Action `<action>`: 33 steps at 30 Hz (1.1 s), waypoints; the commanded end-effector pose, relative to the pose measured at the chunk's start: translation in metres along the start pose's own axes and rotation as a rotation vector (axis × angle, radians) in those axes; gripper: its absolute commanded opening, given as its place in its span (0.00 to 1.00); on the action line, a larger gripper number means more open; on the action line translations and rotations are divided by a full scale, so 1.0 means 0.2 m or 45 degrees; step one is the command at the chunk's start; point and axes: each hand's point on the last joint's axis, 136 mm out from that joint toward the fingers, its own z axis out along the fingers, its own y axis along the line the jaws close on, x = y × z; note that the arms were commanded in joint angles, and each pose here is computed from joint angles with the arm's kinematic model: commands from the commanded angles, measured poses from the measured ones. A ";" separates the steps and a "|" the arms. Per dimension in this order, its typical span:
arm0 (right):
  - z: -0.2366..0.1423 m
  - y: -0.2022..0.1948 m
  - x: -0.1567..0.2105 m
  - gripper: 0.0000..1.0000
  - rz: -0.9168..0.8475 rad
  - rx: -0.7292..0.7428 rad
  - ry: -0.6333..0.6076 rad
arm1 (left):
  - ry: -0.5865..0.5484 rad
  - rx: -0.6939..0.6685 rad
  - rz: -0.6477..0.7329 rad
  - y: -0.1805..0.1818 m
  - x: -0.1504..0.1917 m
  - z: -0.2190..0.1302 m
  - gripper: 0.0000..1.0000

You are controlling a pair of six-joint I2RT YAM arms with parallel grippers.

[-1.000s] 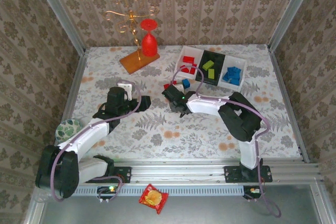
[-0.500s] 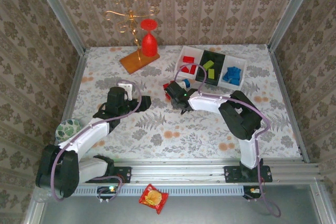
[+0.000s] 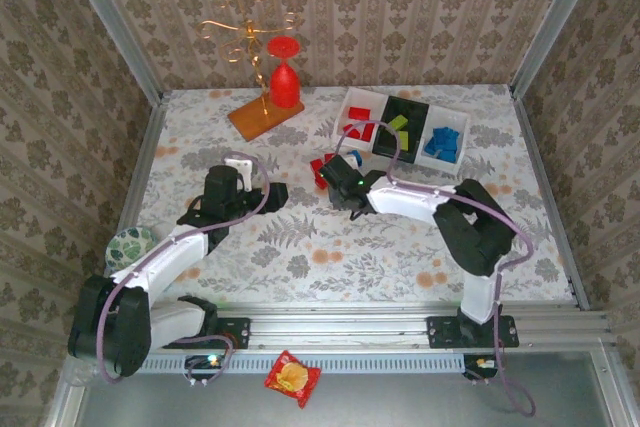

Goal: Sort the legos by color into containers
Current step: Pick up the lego from the center of the table, then place the lego in the container.

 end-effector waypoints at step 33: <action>-0.08 -0.76 -0.65 0.60 0.430 -0.027 -0.221 | 0.054 0.167 0.135 -0.34 0.02 0.07 0.95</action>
